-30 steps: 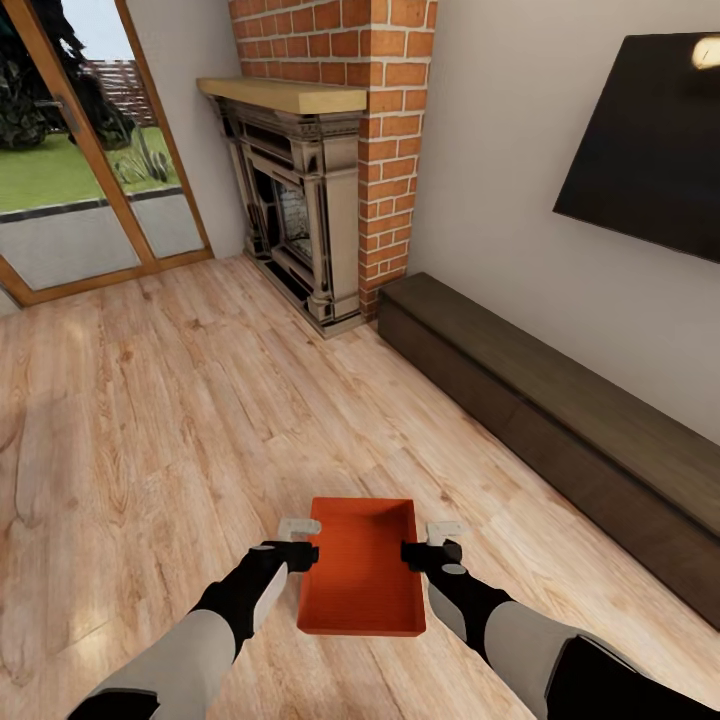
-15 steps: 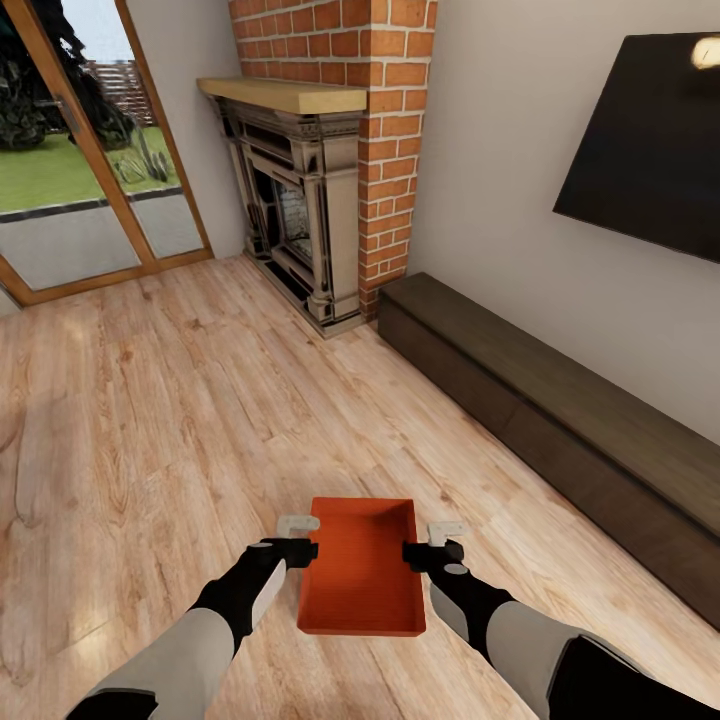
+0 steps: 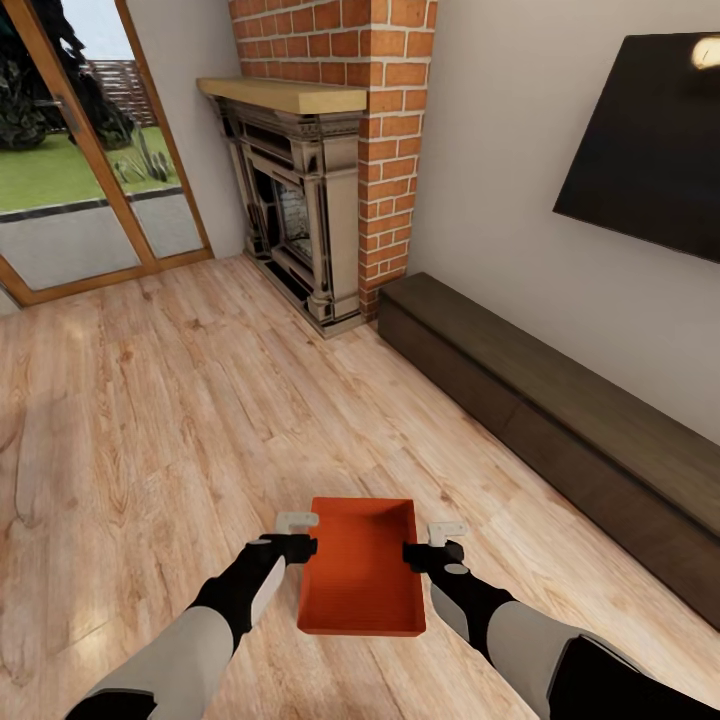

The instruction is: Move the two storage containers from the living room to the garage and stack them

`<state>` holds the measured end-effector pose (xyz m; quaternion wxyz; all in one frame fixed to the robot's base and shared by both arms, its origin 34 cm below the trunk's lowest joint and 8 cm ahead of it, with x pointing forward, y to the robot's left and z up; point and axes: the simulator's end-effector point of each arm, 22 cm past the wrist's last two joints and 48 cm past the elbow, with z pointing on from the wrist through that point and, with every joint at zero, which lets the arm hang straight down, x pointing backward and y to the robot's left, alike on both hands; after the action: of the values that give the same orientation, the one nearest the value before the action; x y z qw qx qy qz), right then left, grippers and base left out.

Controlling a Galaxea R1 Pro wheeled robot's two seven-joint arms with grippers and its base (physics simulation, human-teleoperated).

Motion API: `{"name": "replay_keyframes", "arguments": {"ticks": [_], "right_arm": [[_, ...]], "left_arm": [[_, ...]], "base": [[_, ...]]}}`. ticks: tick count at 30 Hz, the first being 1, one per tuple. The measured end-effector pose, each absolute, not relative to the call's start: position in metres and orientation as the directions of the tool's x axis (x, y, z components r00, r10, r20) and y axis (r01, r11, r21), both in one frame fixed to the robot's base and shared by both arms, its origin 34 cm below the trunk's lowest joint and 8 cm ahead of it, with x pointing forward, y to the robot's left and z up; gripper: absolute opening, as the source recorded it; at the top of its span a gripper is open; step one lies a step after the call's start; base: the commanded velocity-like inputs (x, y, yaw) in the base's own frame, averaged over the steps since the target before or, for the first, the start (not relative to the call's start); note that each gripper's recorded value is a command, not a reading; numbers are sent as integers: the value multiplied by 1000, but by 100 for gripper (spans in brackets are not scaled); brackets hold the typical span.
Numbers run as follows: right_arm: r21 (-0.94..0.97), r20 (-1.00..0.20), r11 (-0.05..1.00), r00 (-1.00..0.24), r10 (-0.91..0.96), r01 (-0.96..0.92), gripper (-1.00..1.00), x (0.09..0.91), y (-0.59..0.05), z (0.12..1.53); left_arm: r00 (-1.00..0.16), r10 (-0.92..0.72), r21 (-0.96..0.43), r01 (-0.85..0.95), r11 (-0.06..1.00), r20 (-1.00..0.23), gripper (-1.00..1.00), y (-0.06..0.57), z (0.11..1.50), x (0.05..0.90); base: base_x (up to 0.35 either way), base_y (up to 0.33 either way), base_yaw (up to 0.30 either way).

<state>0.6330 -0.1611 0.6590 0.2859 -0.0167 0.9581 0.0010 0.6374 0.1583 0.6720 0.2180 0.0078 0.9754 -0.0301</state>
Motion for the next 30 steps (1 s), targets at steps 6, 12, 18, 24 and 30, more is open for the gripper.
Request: {"name": "replay_keyframes", "arguments": {"ticks": [6,12,18,24,30], "right_arm": [[-7,-548,999,-836,-33,-34,100,633,-162,659],[-7,-548,999,-836,-33,-35,100,633,-162,659],[-7,-548,999,-836,-31,-32,100,633,-163,659],[-8,-548,999,-836,-31,-31,100,633,-164,659],[-9,-548,999,-836,-31,-31,100,636,-164,654]], "left_arm": [[-902,1,-55,27,998,-431,100,159,674,640],[-902,1,-51,25,998,-432,100,158,675,641],[-904,0,-53,25,998,-428,100,155,675,640],[-904,-4,-44,17,999,-428,100,156,675,640],[-904,-5,-44,16,999,-428,100,157,671,643]], "base": [[0,0,0],[0,0,0],[0,0,0],[0,0,0],[0,0,0]]}}
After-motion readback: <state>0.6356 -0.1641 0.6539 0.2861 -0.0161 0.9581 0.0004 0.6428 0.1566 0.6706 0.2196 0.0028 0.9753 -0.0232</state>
